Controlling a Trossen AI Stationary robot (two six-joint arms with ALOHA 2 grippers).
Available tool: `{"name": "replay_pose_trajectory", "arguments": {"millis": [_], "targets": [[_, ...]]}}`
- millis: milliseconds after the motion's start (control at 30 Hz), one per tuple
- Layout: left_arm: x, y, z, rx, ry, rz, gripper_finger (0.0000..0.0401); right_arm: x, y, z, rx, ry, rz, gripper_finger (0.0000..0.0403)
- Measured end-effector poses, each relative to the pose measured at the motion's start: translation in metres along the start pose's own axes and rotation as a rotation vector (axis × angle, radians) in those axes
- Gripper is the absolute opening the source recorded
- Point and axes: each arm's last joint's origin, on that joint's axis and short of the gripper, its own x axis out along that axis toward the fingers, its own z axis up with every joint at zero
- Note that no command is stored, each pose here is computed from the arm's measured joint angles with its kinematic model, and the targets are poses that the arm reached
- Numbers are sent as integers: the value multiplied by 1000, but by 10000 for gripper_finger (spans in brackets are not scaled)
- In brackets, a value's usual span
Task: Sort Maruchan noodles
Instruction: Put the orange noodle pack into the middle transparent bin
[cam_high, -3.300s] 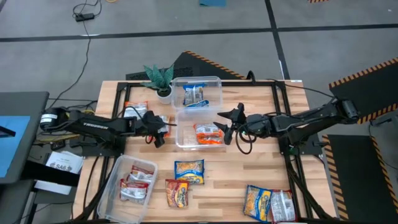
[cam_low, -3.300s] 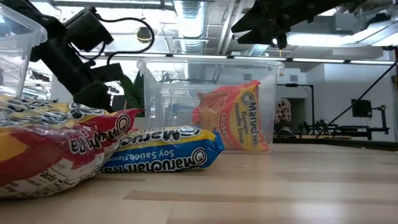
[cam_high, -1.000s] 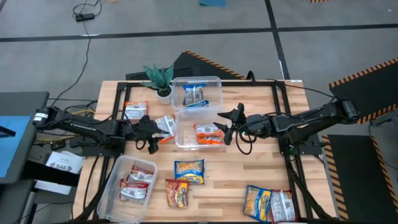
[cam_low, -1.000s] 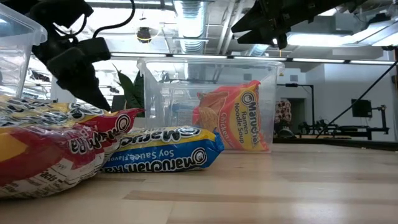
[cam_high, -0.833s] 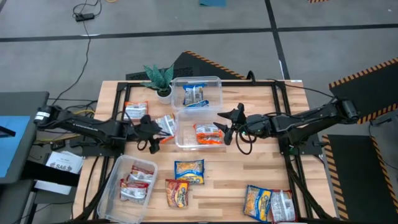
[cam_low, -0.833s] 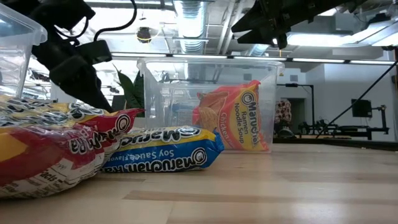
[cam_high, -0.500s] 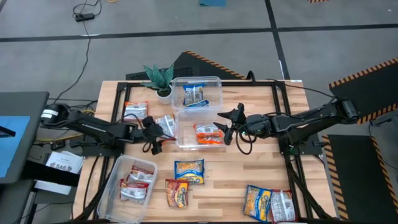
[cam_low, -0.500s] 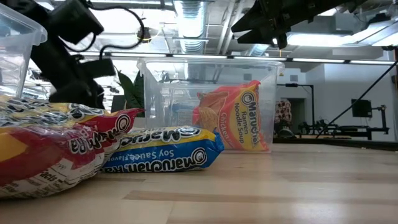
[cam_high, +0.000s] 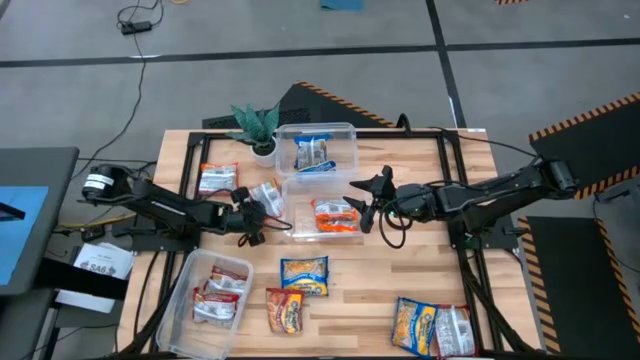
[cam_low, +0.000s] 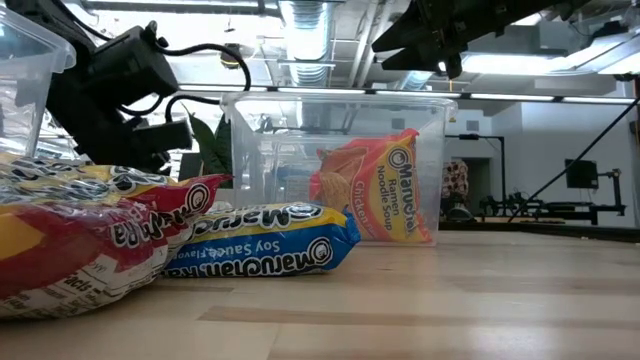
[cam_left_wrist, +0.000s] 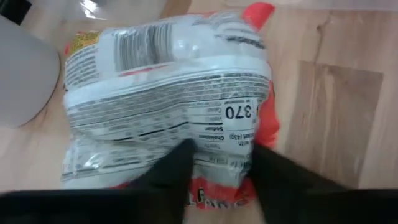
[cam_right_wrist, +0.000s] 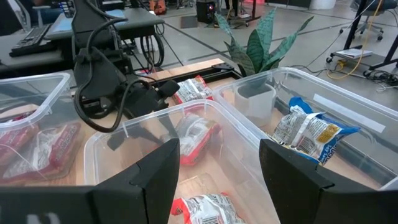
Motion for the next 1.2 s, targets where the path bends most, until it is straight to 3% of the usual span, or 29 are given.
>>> {"name": "replay_pose_trajectory", "arguments": {"millis": [67,100,233,367,733,1067,1200], "targets": [[1,-1,0,-14,6,-2,42,0,0,0,-1,1,0,244],[1,-1,0,-23,8,-8,25,0,0,0,0,1,0,244],[-4,2,0,-42,4,-28,6,0,0,0,-1,1,0,244],[-16,8,3,-70,-29,-53,1,0,0,0,-1,2,0,244],[-73,42,25,-205,-176,31,0,0,0,0,-1,1,0,244],[-130,66,56,-157,-315,181,0,0,0,0,-1,1,-1,244],[-148,66,76,-136,-402,184,0,0,0,0,-1,1,-1,244]]}}
